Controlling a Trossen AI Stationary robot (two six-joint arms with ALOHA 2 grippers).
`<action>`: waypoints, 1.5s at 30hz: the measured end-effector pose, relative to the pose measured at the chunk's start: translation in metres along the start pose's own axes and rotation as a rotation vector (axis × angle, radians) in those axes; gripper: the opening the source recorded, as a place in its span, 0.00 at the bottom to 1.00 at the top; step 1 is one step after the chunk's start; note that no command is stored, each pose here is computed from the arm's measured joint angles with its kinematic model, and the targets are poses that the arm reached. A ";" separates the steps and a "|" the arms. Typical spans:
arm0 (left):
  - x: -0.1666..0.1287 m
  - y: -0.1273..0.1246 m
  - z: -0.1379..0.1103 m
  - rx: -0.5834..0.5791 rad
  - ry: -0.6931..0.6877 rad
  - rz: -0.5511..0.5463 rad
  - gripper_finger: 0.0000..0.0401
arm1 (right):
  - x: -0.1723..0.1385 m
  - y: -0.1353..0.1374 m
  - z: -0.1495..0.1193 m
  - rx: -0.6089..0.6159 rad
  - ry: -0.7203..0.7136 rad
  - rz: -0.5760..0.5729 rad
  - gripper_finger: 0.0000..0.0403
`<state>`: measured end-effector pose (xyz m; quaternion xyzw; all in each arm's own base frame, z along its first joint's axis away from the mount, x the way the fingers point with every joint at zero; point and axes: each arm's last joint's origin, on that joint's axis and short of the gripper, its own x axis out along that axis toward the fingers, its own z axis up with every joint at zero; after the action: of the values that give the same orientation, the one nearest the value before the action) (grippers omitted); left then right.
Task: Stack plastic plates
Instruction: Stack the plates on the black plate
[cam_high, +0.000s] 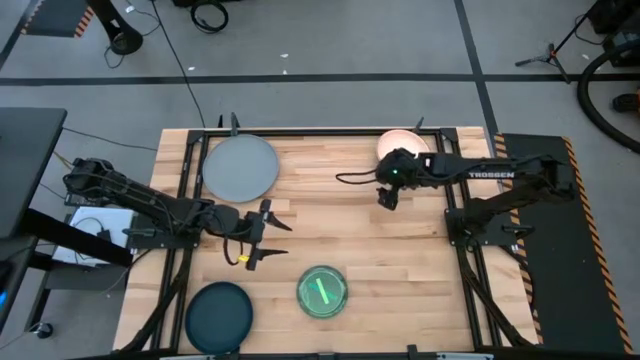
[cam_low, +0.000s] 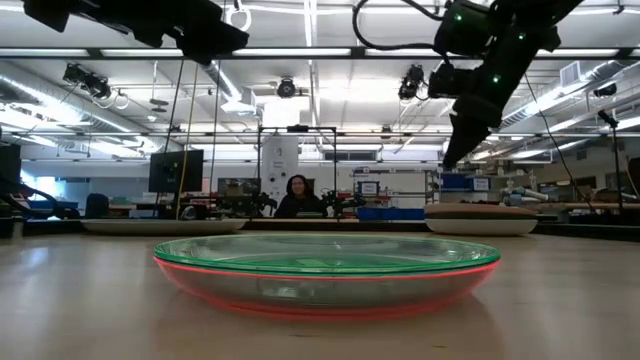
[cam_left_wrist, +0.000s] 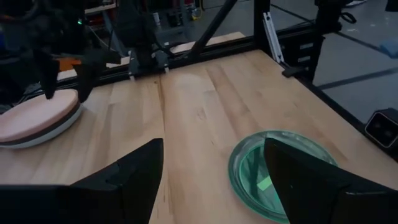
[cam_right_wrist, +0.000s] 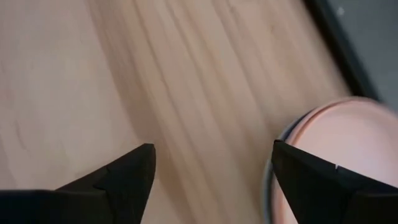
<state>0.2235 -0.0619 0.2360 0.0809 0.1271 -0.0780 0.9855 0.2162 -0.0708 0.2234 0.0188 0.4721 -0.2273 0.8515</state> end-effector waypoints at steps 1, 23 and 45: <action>0.000 0.000 0.000 -0.004 0.000 0.000 0.71 | -0.001 0.000 0.002 -0.017 -0.010 -0.008 0.80; -0.027 -0.012 0.013 -0.002 -0.067 -0.193 0.71 | 0.010 -0.002 -0.006 -0.011 0.008 -0.100 0.79; -0.061 -0.071 0.027 -0.203 -0.110 -0.317 0.71 | 0.071 -0.041 -0.037 0.066 0.256 -0.313 0.72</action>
<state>0.1589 -0.1282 0.2675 -0.0442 0.0914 -0.2233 0.9695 0.2022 -0.1245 0.1530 0.0018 0.5659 -0.3678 0.7379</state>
